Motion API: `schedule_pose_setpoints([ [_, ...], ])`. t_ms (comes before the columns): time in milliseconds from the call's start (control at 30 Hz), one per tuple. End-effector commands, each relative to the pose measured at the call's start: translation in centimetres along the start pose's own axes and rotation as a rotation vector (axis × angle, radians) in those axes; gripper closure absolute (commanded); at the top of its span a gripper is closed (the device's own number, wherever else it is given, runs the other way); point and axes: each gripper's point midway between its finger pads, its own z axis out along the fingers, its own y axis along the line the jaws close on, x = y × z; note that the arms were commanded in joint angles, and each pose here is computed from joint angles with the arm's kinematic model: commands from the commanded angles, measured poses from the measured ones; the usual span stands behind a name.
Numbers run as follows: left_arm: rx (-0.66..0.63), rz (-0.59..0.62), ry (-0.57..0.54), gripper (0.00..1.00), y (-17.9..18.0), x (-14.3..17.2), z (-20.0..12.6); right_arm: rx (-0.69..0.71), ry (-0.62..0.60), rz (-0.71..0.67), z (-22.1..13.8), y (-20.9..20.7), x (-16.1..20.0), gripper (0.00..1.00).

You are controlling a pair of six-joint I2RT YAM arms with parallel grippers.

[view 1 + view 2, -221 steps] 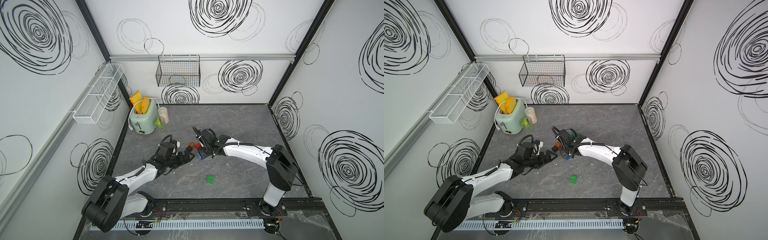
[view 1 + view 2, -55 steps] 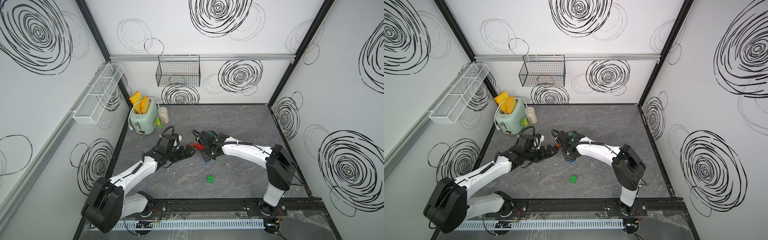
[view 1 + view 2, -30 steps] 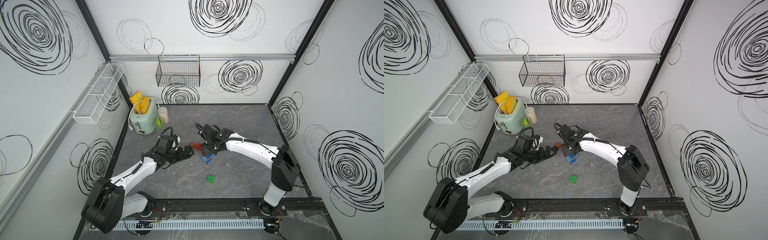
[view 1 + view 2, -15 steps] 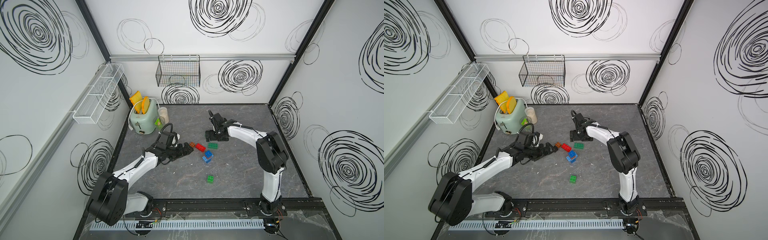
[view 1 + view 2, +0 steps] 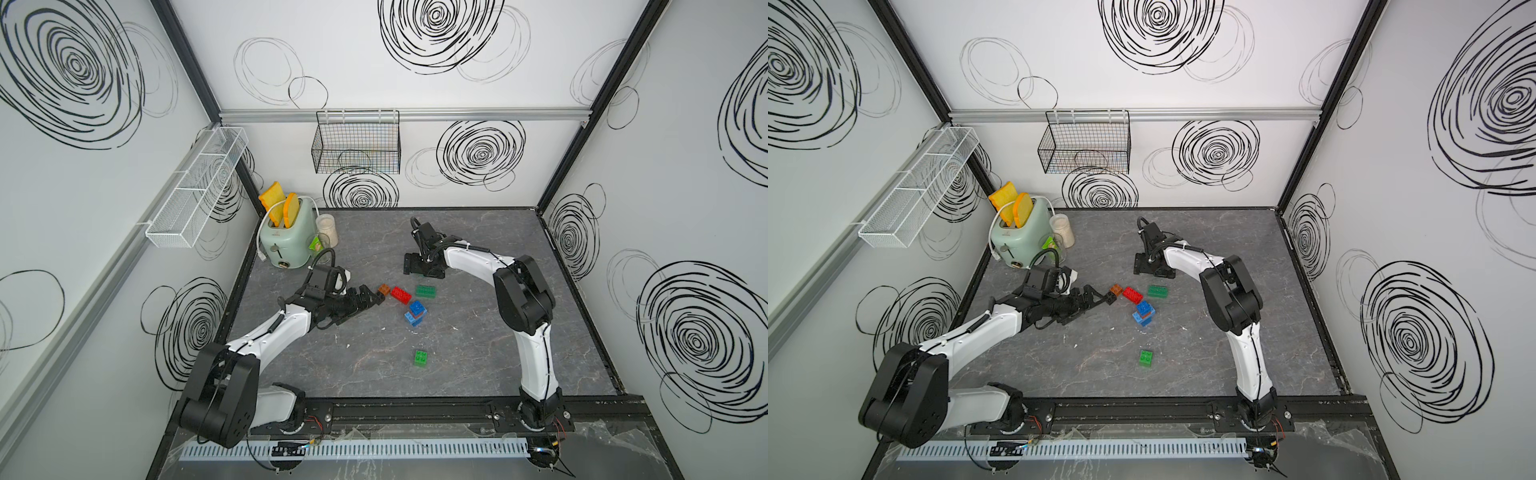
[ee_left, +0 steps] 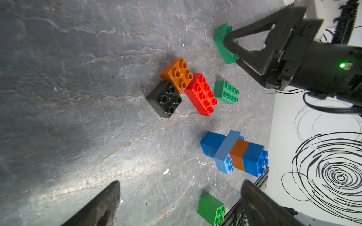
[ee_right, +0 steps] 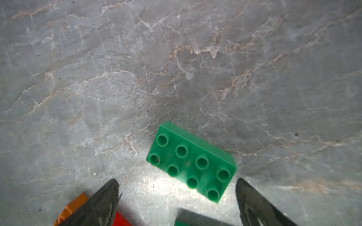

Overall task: Assemble the letter f with lego
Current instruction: Pick up the lego brick from the center of the board.

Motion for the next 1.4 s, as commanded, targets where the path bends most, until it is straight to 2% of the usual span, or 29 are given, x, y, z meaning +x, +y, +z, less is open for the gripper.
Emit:
schedule_pose_setpoints([
  [0, 0.042, 0.001, -0.021, 0.02, -0.4, -0.3, -0.3, 0.035, 0.000, 0.057, 0.8, -0.3, 0.0, 0.09],
  [467, 0.060, -0.012, -0.029, 0.02, -0.3, -0.4, -0.7, 0.085, 0.009, 0.101, 3.2, 0.2, 0.5, 0.21],
  [700, 0.063, -0.021, -0.035, 0.02, -0.1, -0.5, -0.8, 0.141, 0.012, 0.027, 4.7, 0.5, 1.5, 0.25],
  [1000, 0.055, -0.025, -0.036, 0.02, 0.1, -0.5, -0.8, 0.191, 0.004, -0.081, 4.7, 0.0, 2.6, 0.24],
  [1367, 0.031, -0.029, -0.039, 0.02, 0.6, -0.5, -0.6, 0.201, -0.024, -0.127, 5.2, -0.3, 2.1, 0.37],
])
